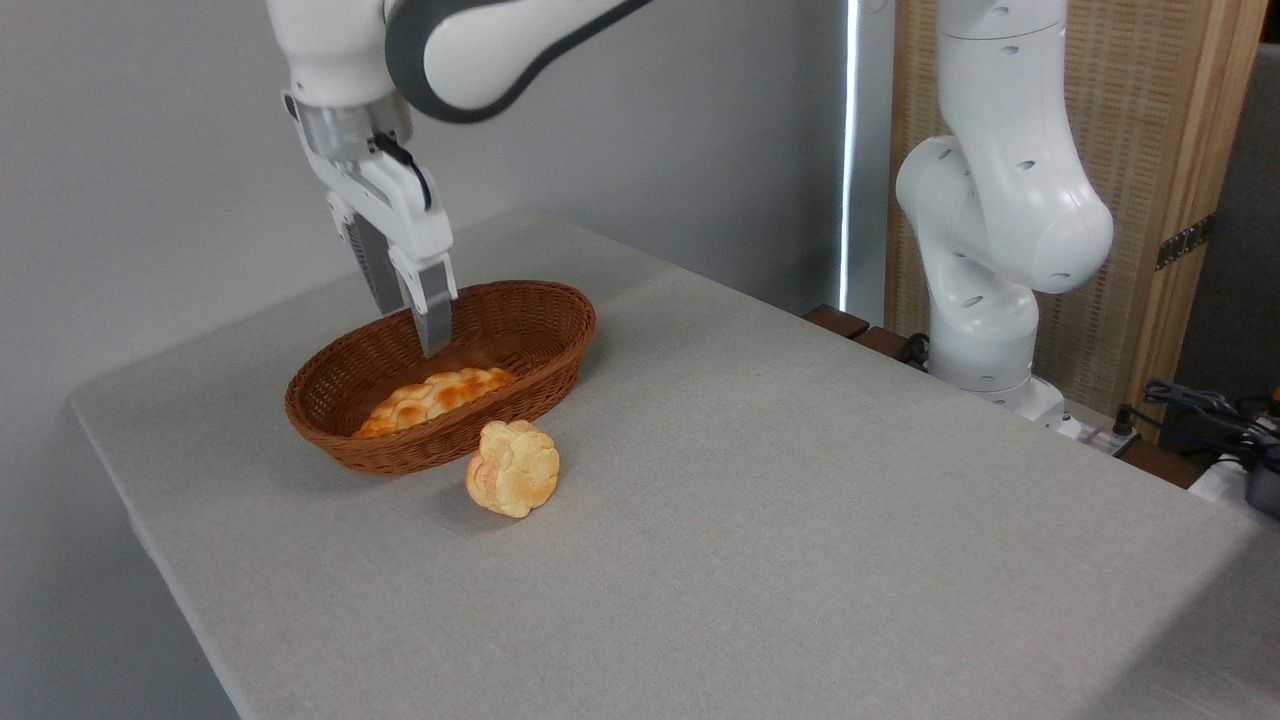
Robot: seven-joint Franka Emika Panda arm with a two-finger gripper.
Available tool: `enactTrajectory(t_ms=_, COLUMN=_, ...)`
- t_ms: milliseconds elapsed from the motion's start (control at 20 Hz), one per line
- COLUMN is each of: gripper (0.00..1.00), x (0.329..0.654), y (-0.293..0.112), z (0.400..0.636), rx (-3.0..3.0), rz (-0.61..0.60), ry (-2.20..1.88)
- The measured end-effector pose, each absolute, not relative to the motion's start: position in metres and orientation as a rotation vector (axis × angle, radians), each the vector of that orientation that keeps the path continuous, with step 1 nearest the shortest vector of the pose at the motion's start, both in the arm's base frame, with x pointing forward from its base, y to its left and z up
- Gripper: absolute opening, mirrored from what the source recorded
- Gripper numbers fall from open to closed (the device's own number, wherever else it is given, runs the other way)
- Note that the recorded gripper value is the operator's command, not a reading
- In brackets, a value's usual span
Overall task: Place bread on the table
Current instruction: 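Lower the open gripper into the basket onto the croissant, then close the gripper on the croissant and lift it from the basket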
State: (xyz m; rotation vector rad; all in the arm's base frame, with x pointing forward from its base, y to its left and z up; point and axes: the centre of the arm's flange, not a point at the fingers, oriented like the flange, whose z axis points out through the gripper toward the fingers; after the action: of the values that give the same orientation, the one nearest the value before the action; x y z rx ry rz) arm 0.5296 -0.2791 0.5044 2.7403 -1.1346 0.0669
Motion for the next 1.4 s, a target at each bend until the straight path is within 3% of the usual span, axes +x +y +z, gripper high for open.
enactTrajectory(t_ms=200, gripper=1.0, x=0.521, y=-0.29, z=0.465, rx=2.74, rz=0.089, ry=-1.152)
enactTrajectory(t_ms=700, gripper=1.0, x=0.515, y=-0.292, z=0.431, rx=2.772, rz=0.104, ry=-1.225)
enactTrajectory(t_ms=750, gripper=0.96, x=0.513, y=-0.295, z=0.427, rx=2.77, rz=0.111, ry=-1.232)
enactTrajectory(t_ms=850, gripper=0.79, x=0.509, y=-0.299, z=0.421, rx=2.768, rz=0.122, ry=-1.26)
enactTrajectory(t_ms=950, gripper=0.53, x=0.507, y=-0.301, z=0.419, rx=2.771, rz=0.126, ry=-1.281)
enactTrajectory(t_ms=1050, gripper=0.39, x=0.507, y=-0.301, z=0.419, rx=2.772, rz=0.127, ry=-1.288)
enactTrajectory(t_ms=1400, gripper=0.38, x=0.508, y=-0.3, z=0.419, rx=2.773, rz=0.127, ry=-1.287)
